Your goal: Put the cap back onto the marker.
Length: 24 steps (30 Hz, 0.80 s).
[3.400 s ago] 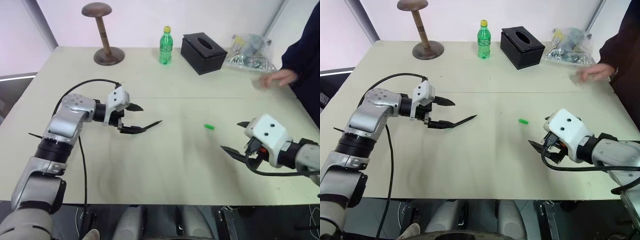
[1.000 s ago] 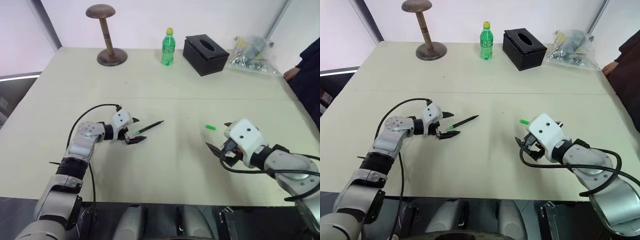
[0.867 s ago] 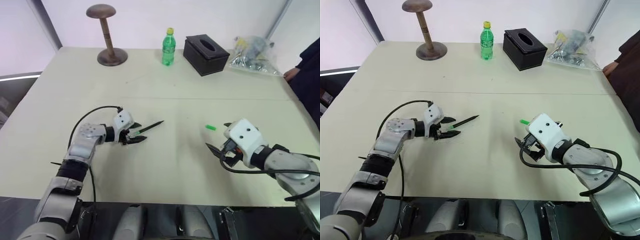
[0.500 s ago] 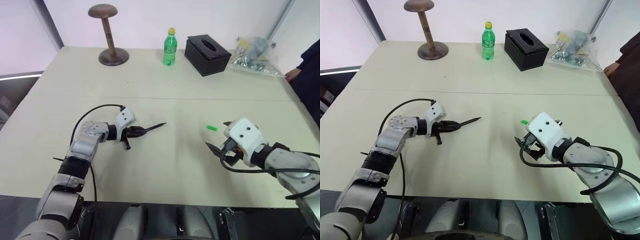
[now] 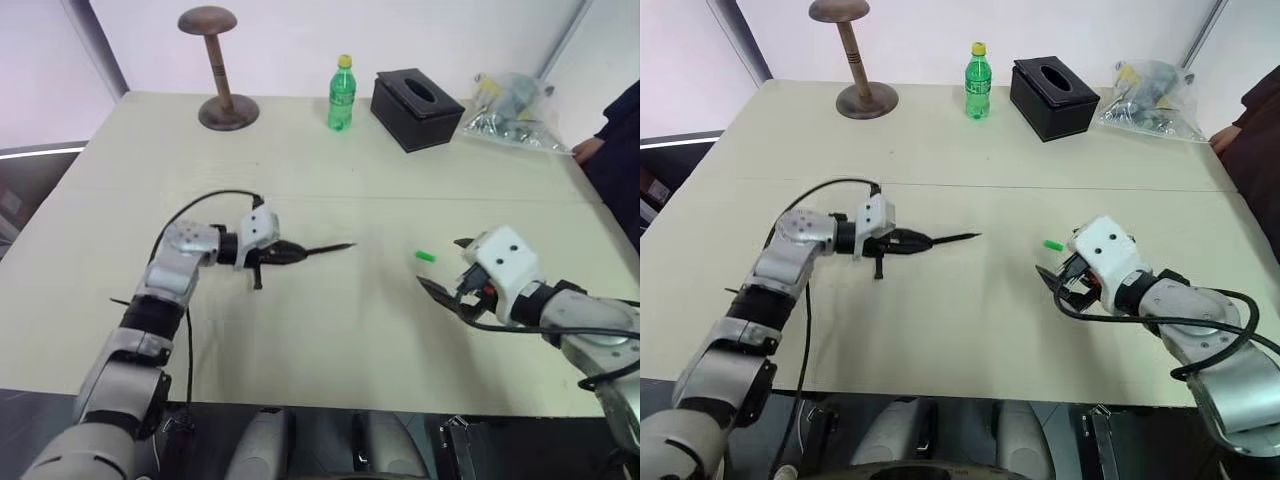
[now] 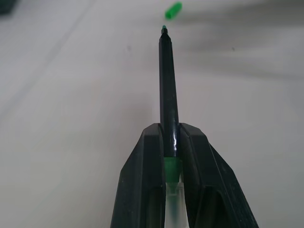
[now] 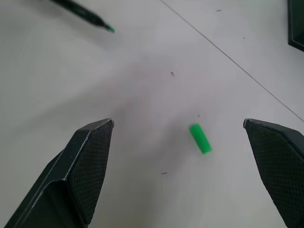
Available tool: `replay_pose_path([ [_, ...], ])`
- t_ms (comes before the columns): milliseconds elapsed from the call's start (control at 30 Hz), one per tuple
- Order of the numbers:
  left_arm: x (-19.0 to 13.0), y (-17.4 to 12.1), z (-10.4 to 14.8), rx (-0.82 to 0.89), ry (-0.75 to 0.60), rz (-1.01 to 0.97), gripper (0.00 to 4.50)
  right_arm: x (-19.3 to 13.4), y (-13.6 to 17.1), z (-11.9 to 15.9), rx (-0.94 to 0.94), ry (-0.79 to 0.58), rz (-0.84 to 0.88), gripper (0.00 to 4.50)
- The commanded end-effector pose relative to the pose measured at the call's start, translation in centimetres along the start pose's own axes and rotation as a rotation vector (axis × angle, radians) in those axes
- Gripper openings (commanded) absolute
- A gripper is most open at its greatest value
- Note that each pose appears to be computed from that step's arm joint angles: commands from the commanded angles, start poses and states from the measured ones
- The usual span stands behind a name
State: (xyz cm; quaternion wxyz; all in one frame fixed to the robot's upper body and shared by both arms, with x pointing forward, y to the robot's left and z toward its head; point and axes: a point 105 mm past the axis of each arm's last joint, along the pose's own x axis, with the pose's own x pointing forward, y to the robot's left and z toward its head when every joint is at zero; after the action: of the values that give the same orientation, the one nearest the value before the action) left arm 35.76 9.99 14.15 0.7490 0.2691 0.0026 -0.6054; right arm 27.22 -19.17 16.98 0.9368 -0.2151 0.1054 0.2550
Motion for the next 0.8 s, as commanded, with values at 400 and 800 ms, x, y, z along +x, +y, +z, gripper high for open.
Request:
replay_pose_path([
  [400,-0.8,2.0,3.7,0.186,-0.067,0.052,0.03,3.4,-2.4,-1.4,0.063,-0.038,0.274,4.50],
  [800,-1.6,0.8,3.6,0.200,-0.065,0.086,0.03,5.6,-3.7,-4.5,0.024,0.030,0.342,4.50],
])
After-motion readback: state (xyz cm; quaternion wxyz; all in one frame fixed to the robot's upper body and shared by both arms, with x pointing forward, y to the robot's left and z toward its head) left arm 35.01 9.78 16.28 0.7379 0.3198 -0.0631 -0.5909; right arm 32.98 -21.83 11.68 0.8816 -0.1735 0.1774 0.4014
